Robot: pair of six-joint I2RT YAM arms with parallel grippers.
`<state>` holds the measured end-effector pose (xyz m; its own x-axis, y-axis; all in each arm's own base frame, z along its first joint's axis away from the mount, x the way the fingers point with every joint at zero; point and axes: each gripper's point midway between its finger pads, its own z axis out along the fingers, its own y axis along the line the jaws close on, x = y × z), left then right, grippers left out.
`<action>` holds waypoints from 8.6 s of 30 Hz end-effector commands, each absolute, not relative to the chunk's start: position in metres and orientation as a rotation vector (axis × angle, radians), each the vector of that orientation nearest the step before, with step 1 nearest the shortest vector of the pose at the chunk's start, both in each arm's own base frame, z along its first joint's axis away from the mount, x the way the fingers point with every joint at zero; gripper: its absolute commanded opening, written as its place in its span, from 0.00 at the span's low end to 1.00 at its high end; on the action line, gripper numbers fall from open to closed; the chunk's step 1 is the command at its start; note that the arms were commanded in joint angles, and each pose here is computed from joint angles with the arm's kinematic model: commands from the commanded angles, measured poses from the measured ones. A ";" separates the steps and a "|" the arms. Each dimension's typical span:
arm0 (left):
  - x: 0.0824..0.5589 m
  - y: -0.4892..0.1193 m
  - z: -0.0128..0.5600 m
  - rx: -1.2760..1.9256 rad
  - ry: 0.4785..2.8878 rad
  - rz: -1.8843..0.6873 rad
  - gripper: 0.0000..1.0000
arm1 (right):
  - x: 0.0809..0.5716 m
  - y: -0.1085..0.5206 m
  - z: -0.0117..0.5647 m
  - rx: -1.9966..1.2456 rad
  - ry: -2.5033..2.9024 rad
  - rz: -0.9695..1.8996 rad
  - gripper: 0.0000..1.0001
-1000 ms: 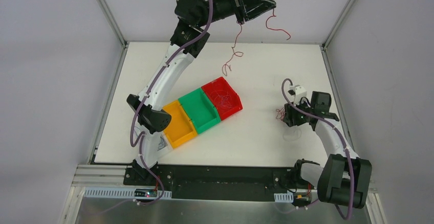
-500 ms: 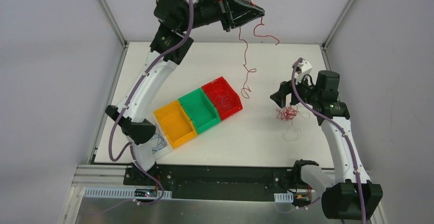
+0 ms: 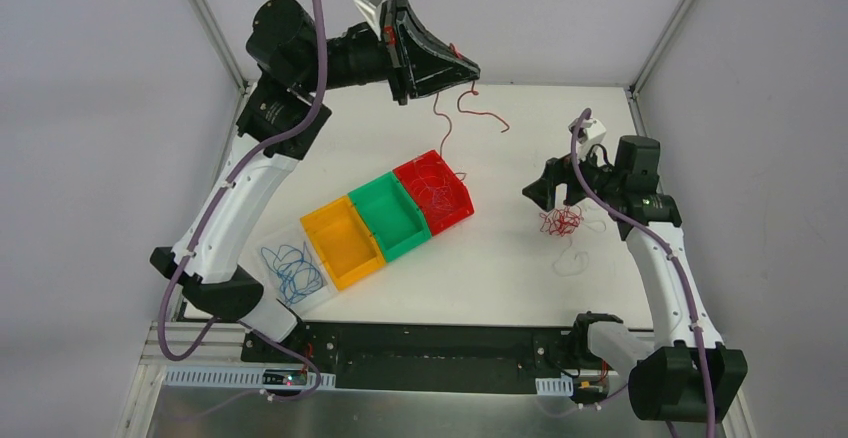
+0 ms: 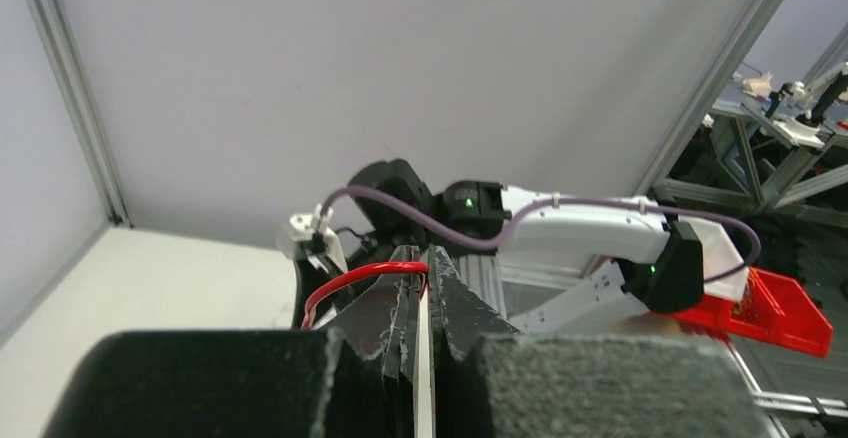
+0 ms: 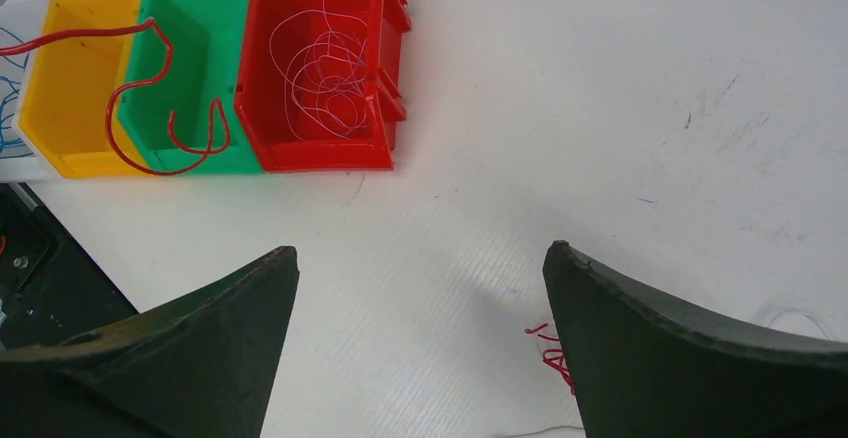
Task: Untangle the cables
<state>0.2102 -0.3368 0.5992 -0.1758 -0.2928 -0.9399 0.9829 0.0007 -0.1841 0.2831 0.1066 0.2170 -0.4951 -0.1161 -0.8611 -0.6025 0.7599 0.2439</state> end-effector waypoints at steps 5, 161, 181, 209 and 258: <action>0.202 -0.304 0.535 1.016 1.239 -1.232 0.00 | 0.286 0.112 0.235 -0.596 1.988 0.682 0.97; 0.272 -0.494 0.261 0.970 1.869 -1.592 0.70 | 0.266 0.083 0.208 -0.427 2.298 0.654 0.00; 0.261 -0.512 0.256 1.032 1.847 -1.615 0.38 | 0.269 0.088 0.209 -0.386 2.265 0.646 0.00; 0.225 -0.460 0.474 1.147 1.219 -1.500 0.00 | 0.296 0.070 0.208 -0.111 2.212 0.865 0.60; 0.202 -0.417 0.405 1.512 0.932 -1.192 0.00 | 0.279 0.108 0.334 -0.100 1.997 1.107 0.62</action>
<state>0.2128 -0.4289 0.3803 0.1553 0.0760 -0.9849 0.9658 -0.2211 0.1353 0.2762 0.1007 0.3315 -0.6945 0.3504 -0.6284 -0.3763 0.5676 0.7323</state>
